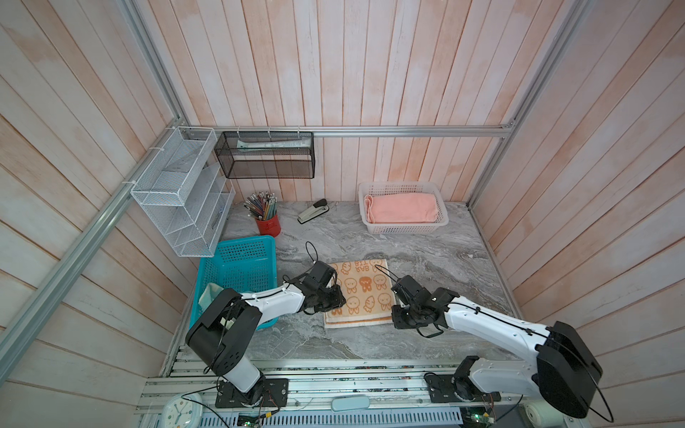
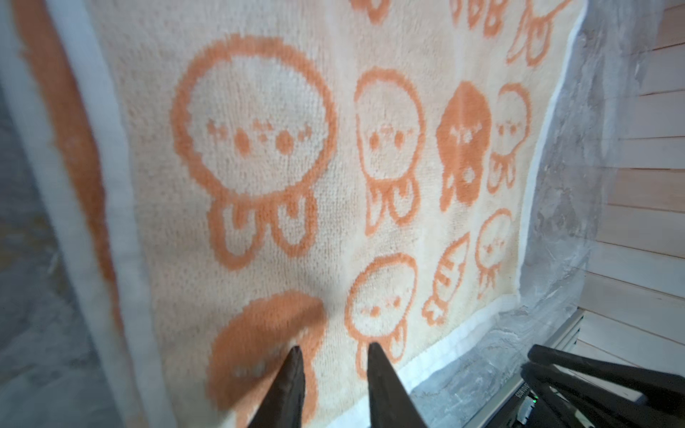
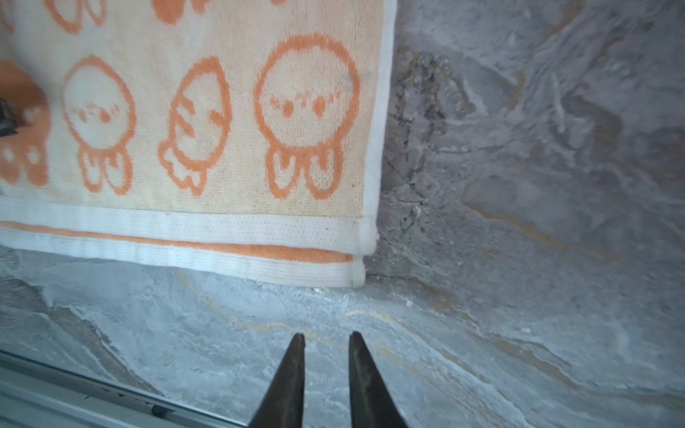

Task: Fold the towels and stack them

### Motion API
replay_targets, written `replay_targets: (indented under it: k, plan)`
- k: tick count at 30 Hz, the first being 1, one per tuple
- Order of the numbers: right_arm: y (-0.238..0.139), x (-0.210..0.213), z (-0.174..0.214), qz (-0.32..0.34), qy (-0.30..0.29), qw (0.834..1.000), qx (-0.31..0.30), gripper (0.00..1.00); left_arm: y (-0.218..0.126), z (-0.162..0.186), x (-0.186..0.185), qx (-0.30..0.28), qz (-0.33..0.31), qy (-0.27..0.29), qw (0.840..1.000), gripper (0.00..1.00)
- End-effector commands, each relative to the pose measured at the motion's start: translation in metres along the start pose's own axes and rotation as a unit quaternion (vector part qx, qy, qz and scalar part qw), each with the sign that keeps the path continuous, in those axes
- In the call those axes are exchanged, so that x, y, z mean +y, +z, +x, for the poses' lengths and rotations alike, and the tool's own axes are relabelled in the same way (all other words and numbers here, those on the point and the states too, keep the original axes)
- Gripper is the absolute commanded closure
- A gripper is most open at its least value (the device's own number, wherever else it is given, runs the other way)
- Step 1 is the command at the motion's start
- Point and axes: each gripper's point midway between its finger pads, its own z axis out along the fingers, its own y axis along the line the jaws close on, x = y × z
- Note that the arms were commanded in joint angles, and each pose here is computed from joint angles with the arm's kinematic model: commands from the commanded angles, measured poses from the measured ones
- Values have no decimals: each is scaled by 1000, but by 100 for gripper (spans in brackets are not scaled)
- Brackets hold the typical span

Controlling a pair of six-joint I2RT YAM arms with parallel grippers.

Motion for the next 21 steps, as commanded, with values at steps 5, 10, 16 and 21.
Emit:
replay_targets:
  k: [5, 10, 16, 21]
  plan:
    - [-7, -21, -29, -68, 85, 993, -41, 69, -51, -20, -12, -47, -6, 20, 999, 64]
    - [0, -24, -45, -92, 82, 991, -41, 64, -63, -8, 23, -42, -21, -29, 998, 64]
    - [23, -23, -44, -113, 63, 991, 13, 63, -55, 25, 40, -7, 3, -72, 997, 64]
    - [35, -17, -43, -135, 57, 989, 25, 63, -47, 42, 46, 12, 20, -93, 995, 64]
